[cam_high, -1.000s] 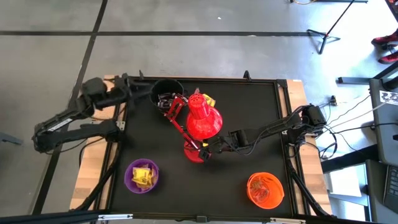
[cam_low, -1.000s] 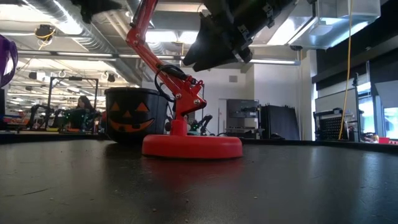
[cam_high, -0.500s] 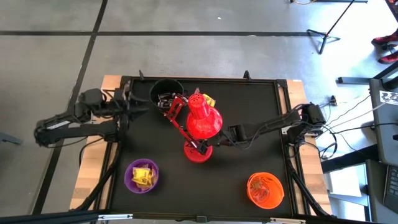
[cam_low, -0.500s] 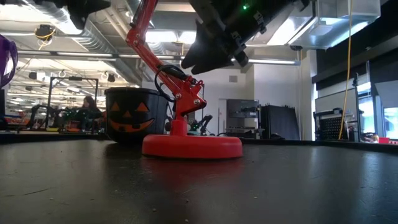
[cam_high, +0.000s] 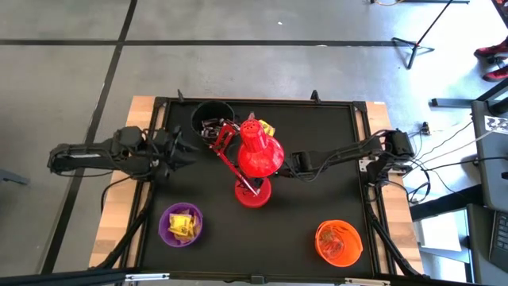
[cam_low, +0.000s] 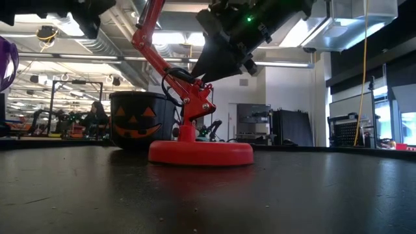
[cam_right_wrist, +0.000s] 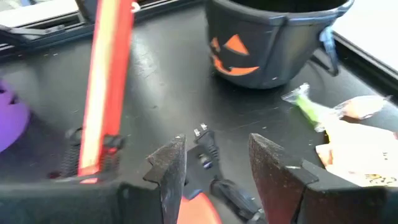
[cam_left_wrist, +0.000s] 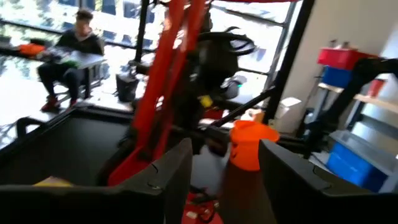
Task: Organize candy in baskets
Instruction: Put the green gummy into the orange bucket
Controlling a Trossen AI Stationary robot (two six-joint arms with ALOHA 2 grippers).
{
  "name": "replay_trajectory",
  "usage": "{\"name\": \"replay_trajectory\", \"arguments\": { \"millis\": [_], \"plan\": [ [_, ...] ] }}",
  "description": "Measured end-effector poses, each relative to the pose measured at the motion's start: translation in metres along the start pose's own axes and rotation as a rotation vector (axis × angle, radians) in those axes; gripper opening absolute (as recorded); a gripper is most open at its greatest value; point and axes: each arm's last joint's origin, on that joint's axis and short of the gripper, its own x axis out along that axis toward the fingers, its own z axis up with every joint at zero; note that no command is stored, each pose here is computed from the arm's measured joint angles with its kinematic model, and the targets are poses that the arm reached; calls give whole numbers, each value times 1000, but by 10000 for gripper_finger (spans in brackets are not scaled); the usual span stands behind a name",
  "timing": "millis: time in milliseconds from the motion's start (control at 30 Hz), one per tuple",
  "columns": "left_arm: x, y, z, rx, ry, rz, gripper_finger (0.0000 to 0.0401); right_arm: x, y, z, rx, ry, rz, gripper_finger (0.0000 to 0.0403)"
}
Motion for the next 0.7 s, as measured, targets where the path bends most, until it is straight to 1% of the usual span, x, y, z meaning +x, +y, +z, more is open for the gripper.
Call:
{"name": "replay_trajectory", "arguments": {
  "millis": [200,300,400,567,700],
  "plan": [
    [3,-7,-7,0,-26,-85,174,7,-13,4,22,8,-11,170],
    [4,-10,-7,1,-27,-84,174,14,-21,5,39,9,-33,170],
    [5,-12,-9,1,-19,-80,174,27,-29,4,61,2,-48,170],
    [10,-16,-13,-3,11,-84,174,57,-48,-8,96,79,-26,170],
    [14,-18,-16,-2,37,-74,174,73,-64,-13,125,99,-57,170]
  ]
}}
